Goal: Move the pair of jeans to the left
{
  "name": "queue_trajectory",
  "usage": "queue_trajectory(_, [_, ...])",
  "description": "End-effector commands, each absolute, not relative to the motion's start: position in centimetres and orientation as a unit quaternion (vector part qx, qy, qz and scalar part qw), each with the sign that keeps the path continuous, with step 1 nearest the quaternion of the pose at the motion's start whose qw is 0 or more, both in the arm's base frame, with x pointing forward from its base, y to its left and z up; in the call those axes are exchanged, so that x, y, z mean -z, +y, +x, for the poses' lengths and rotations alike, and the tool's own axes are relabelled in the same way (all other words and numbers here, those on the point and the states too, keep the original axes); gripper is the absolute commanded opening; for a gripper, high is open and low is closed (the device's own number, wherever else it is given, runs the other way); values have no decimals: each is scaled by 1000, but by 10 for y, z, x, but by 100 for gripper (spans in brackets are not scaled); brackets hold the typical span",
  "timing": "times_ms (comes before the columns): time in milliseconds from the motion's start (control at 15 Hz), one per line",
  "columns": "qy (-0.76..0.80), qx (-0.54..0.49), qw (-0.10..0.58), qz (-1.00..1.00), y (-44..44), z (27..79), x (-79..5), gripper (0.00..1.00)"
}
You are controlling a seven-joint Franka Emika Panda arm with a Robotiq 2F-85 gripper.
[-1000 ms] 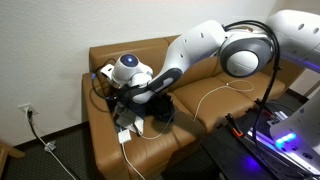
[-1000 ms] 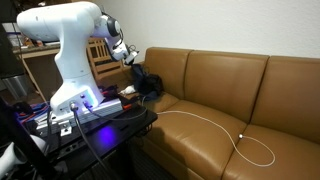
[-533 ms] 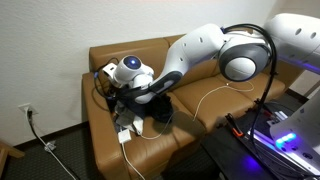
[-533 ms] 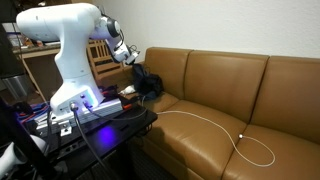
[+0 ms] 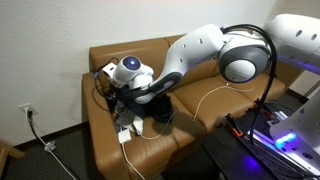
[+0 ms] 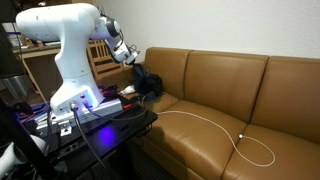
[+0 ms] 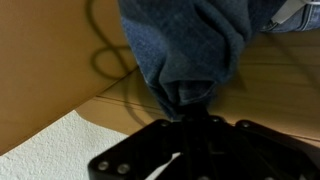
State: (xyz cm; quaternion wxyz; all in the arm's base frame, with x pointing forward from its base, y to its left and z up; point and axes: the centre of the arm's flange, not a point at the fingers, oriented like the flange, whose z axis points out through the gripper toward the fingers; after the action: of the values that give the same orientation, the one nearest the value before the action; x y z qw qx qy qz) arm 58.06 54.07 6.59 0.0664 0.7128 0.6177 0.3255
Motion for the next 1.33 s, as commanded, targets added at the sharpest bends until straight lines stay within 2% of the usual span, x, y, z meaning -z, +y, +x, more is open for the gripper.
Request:
queue_trajectory(0, [602, -311, 68, 733, 540, 577, -64, 1])
queue_trajectory(467, [538, -420, 94, 725, 539, 589, -63, 1])
queue_trajectory(733, [504, -413, 64, 756, 540, 584, -60, 1])
queue_trajectory(800, [495, -405, 56, 766, 541, 582, -59, 30])
queue_trajectory(933, [481, -401, 47, 778, 544, 578, -57, 37])
queue_trajectory(1133, [460, -379, 29, 802, 547, 570, -55, 59])
queue_trajectory(1267, [445, -365, 43, 817, 548, 567, -54, 73])
